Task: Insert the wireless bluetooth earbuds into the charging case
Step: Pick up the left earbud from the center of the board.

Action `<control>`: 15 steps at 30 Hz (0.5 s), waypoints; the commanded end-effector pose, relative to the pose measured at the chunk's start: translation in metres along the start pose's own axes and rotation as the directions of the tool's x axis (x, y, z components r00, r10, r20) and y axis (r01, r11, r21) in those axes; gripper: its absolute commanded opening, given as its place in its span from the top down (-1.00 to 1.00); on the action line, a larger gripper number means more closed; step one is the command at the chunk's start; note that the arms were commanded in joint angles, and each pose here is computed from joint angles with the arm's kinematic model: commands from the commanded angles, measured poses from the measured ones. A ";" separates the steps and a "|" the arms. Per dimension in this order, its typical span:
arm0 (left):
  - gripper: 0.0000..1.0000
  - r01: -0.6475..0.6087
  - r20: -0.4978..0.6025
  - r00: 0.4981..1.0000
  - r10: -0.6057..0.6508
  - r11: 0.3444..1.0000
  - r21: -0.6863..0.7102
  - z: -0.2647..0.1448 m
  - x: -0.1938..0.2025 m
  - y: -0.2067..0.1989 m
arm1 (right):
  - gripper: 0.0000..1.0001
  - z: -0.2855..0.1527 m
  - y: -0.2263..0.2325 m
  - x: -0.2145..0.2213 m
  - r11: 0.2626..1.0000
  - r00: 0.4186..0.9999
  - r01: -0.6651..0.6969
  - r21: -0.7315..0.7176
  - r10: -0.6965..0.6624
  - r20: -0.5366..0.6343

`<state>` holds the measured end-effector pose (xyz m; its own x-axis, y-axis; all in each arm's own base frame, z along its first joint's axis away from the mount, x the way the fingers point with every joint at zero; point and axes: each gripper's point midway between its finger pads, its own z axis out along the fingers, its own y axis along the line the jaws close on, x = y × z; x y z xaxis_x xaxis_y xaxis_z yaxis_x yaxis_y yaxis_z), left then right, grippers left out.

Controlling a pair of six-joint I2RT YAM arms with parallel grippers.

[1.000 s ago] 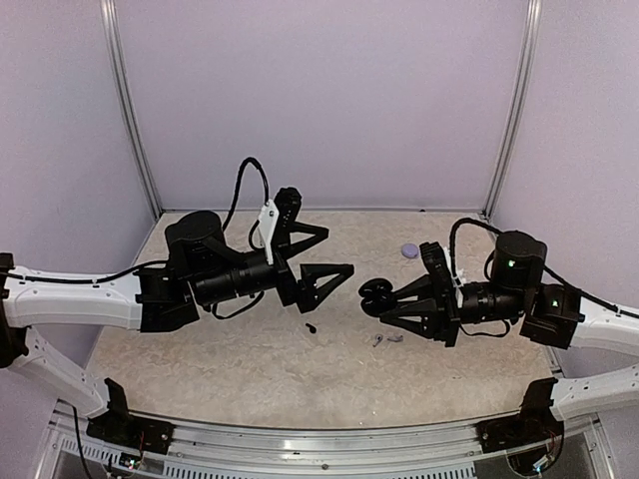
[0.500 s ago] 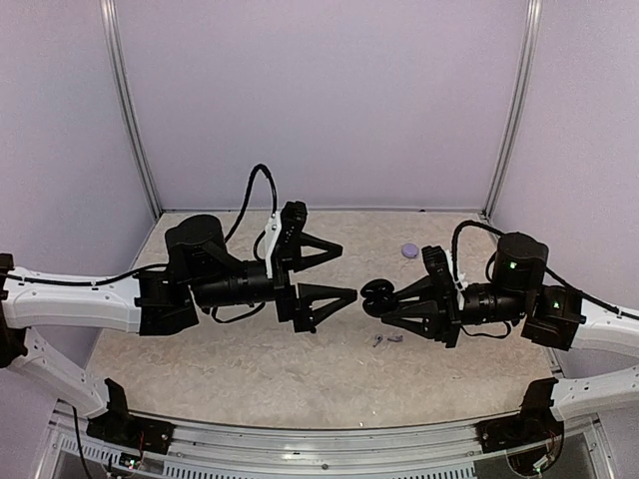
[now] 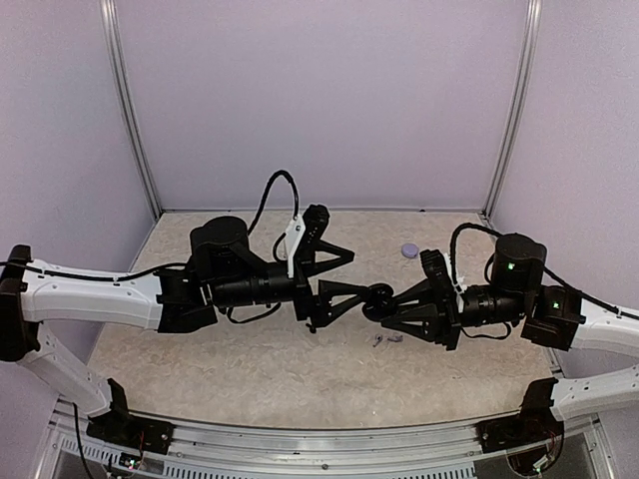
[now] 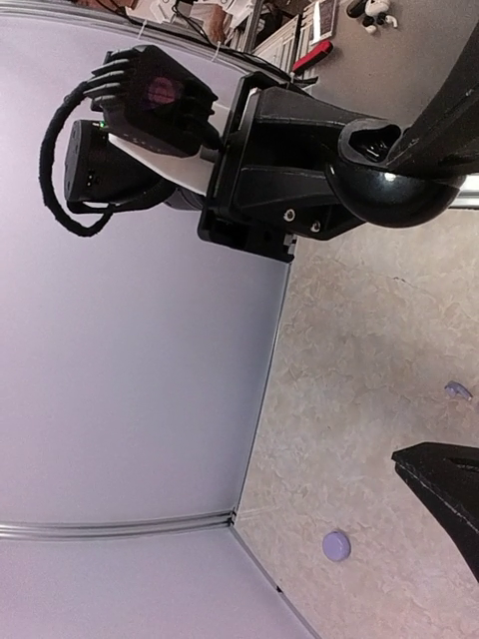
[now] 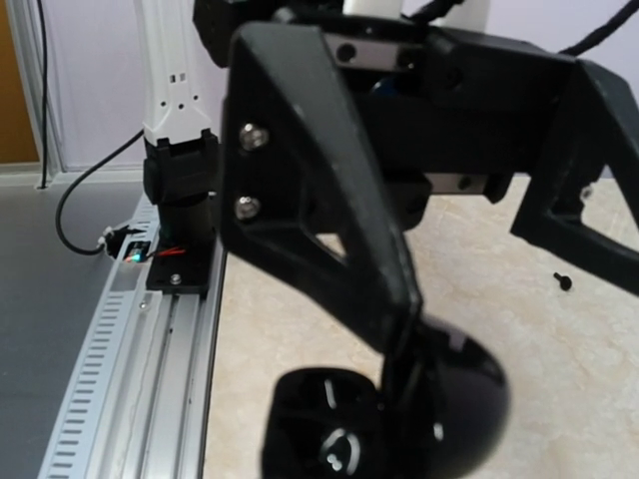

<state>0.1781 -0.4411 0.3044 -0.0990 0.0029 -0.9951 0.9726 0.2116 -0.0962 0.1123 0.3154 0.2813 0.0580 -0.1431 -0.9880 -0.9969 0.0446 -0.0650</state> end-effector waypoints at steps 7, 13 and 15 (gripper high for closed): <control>-0.98 0.045 0.046 0.998 -0.038 0.988 -0.148 -0.028 -0.020 0.038 | 0.80 0.000 0.000 -0.002 1.000 1.000 -0.005 0.023 0.005 0.028; -0.98 0.198 0.073 0.980 -0.184 0.903 -0.381 -0.087 -0.018 0.122 | 0.80 -0.004 -0.002 0.000 0.998 0.998 -0.039 0.050 0.037 0.057; -0.98 0.251 0.076 0.967 -0.245 0.840 -0.482 -0.116 -0.006 0.163 | 0.80 -0.003 -0.003 0.001 0.997 0.996 -0.064 0.049 0.061 0.058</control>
<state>0.2658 -0.3494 0.3248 -0.1855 -0.0919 -0.9783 0.8418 0.4987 -0.2065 0.1177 0.3122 0.2684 0.0130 -0.1400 -0.9901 -0.9951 0.0951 -0.0265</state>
